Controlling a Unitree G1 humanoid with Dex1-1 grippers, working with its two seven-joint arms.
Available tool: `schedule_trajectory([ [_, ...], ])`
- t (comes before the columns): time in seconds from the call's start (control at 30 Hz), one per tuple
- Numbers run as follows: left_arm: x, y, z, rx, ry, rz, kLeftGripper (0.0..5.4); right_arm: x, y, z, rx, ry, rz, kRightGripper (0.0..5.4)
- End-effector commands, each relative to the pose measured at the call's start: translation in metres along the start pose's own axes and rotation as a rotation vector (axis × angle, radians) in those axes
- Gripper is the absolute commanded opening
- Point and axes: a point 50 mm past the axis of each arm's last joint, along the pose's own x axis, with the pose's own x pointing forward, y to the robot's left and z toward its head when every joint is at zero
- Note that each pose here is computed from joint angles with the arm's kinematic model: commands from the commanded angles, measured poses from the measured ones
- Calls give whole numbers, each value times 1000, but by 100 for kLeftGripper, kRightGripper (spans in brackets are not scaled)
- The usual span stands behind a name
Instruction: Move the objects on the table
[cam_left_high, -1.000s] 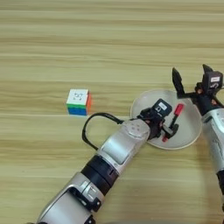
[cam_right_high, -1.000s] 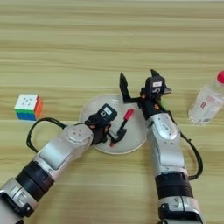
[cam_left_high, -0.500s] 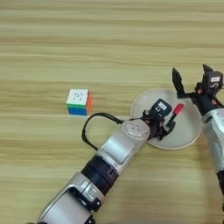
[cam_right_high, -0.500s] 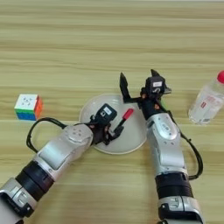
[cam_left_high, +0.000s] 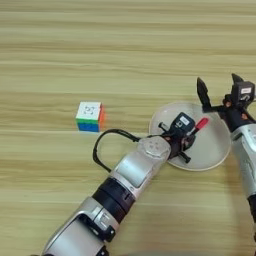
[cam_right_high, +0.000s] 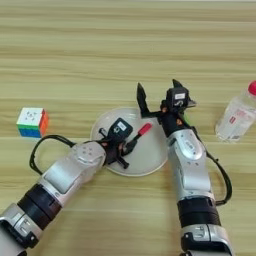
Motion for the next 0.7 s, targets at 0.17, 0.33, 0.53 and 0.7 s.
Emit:
schedule_trajectory([
  [0.17, 4, -20, -18, -77, 76, -42, 68, 0, 0, -2, 8, 8, -9, 540],
  [0.33, 4, -21, -18, -94, 69, -58, 40, 0, 0, -2, 8, 7, -10, 540],
  [0.53, 3, -21, -17, -99, 65, -60, 40, 0, 0, -2, 8, 8, -10, 540],
  [0.7, 2, -19, -15, -99, 53, -52, 40, 0, 0, -2, 8, 8, -9, 540],
])
